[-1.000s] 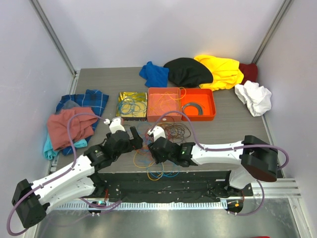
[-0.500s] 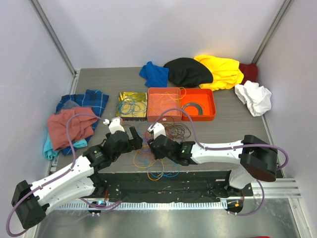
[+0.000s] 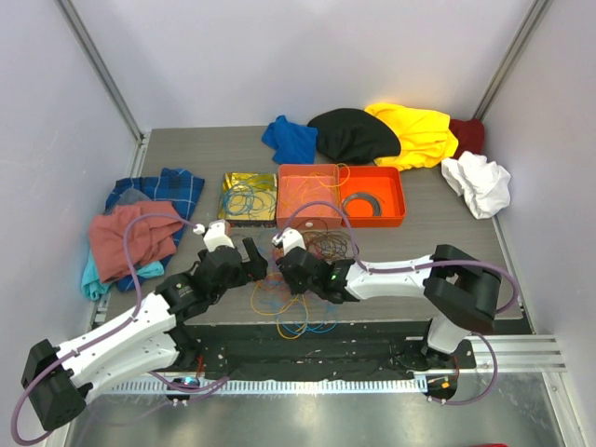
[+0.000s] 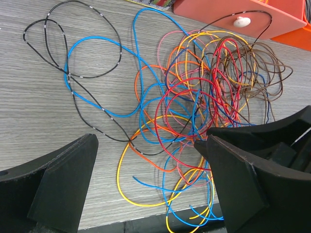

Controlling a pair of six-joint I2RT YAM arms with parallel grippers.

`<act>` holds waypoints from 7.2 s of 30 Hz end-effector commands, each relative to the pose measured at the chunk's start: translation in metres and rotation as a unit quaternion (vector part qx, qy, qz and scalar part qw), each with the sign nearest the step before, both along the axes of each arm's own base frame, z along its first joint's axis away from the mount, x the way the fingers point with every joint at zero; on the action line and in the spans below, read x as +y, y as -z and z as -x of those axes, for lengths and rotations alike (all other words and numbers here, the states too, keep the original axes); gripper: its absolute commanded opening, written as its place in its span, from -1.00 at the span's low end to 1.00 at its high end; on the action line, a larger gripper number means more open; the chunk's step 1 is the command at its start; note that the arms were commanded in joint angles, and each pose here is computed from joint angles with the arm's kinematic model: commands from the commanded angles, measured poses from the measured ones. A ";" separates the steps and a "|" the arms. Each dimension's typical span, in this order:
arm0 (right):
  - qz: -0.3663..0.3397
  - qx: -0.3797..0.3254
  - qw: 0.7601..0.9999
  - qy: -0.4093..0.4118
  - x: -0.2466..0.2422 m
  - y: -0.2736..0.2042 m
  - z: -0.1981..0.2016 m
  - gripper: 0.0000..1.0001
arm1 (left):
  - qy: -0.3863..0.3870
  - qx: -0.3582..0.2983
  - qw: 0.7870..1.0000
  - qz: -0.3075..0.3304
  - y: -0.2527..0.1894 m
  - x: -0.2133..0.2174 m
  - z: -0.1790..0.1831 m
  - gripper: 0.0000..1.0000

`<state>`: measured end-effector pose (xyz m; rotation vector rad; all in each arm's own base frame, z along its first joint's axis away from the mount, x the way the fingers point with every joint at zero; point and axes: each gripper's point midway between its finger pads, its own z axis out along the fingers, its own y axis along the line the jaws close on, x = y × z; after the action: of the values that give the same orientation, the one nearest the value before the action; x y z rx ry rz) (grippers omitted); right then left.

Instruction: Untangle the cables

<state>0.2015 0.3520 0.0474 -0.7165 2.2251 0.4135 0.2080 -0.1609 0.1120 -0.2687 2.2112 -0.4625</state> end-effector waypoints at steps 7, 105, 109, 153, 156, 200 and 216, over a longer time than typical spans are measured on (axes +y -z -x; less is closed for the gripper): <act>-0.068 -0.059 0.995 0.031 0.002 -0.110 -0.016 -0.98 | -0.017 -0.026 1.000 0.006 -0.012 0.005 -0.006 0.99; -0.311 -0.248 0.917 0.000 -0.108 -0.449 -0.013 -0.99 | 0.093 -0.330 0.904 0.254 -0.239 -0.090 -0.077 0.99; -0.308 -0.243 0.920 -0.003 -0.107 -0.444 -0.013 -0.98 | 0.102 -0.298 0.910 0.268 -0.235 -0.105 -0.090 1.00; -0.310 -0.233 0.922 -0.020 -0.094 -0.437 -0.014 -0.98 | 0.215 -0.212 0.840 0.450 -0.231 -0.145 -0.098 0.99; -0.309 -0.233 0.922 -0.020 -0.094 -0.436 -0.015 -0.98 | 0.227 -0.211 0.836 0.454 -0.232 -0.147 -0.095 0.96; -0.321 -0.258 0.911 -0.002 -0.113 -0.455 -0.009 -0.98 | 0.192 -0.130 0.931 0.282 -0.147 -0.155 -0.108 -0.99; -0.290 -0.218 0.930 0.055 -0.131 -0.384 -0.013 -0.04 | 0.065 -0.273 0.957 0.075 -0.241 -0.056 -0.117 -0.99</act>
<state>0.2130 0.2244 0.4234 -0.3700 1.6221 0.7237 0.3212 -0.2459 0.3242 -0.0685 1.7204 -0.8567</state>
